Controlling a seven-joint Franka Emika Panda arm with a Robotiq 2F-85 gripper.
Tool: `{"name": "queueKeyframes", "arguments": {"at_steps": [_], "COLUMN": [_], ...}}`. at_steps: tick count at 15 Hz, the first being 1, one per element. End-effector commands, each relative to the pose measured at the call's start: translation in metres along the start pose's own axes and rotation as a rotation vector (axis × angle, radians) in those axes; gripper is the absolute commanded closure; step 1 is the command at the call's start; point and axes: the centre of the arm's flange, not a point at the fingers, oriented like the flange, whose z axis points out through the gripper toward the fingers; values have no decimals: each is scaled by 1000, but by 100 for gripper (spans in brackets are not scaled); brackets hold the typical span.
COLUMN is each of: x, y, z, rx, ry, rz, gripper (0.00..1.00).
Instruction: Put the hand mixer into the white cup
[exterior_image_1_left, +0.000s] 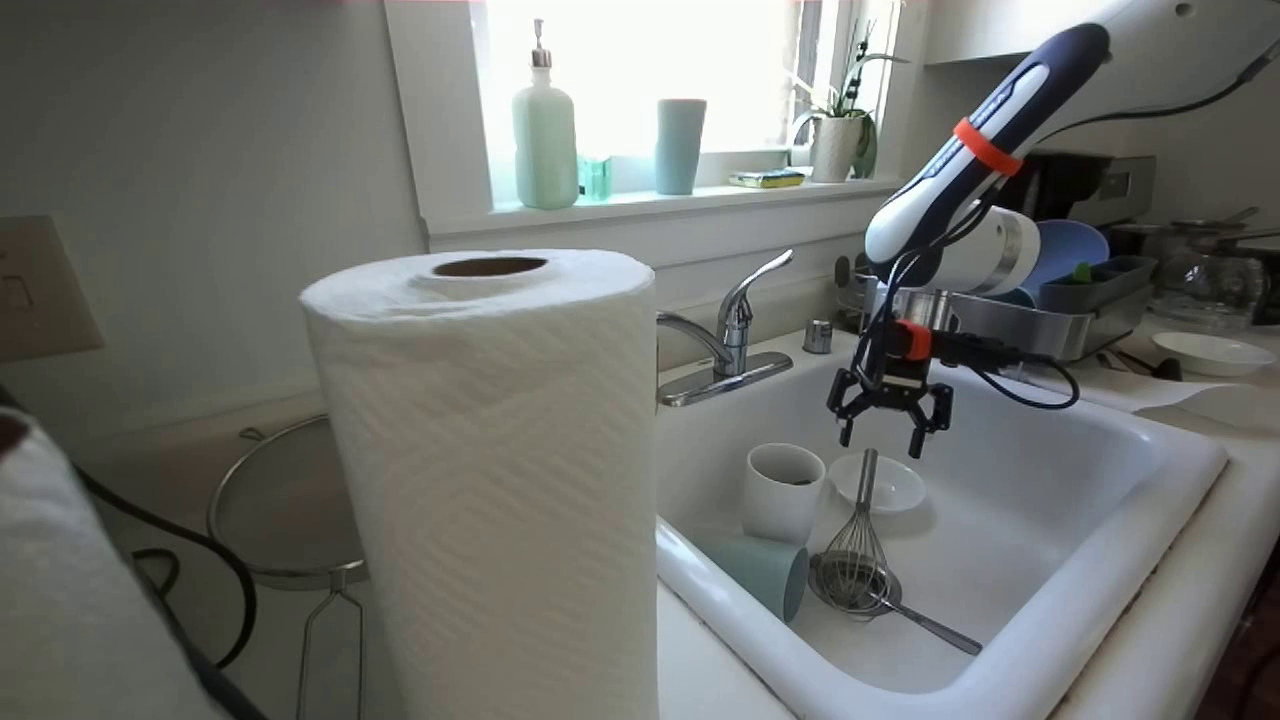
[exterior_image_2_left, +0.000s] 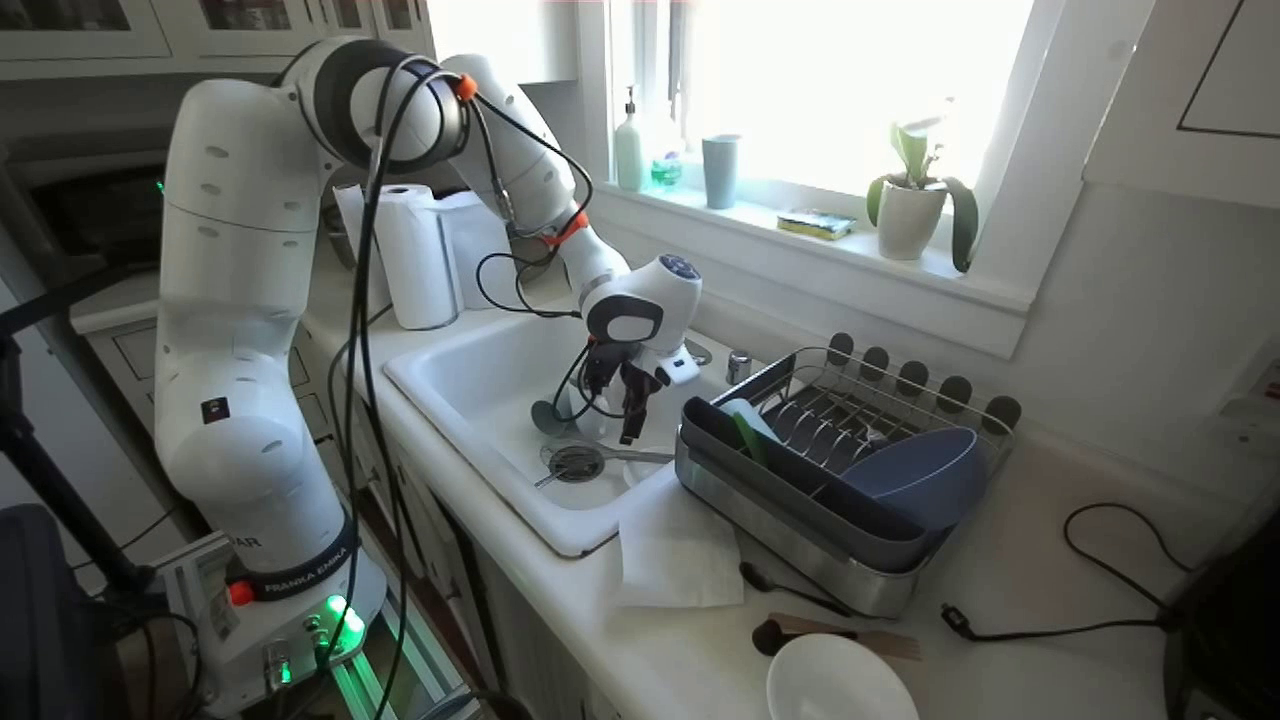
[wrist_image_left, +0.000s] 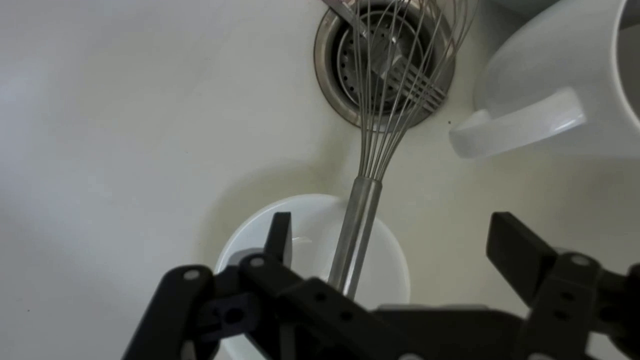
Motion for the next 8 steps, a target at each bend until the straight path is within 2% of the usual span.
{"name": "queueKeyframes", "arguments": {"at_steps": [1, 3, 8], "x": [12, 17, 31], "y": [2, 8, 23], "z": [9, 19, 42], "rx": [-15, -46, -70], "ry": [0, -26, -19], "rz": [20, 44, 84], "gripper": [0, 0, 0]}}
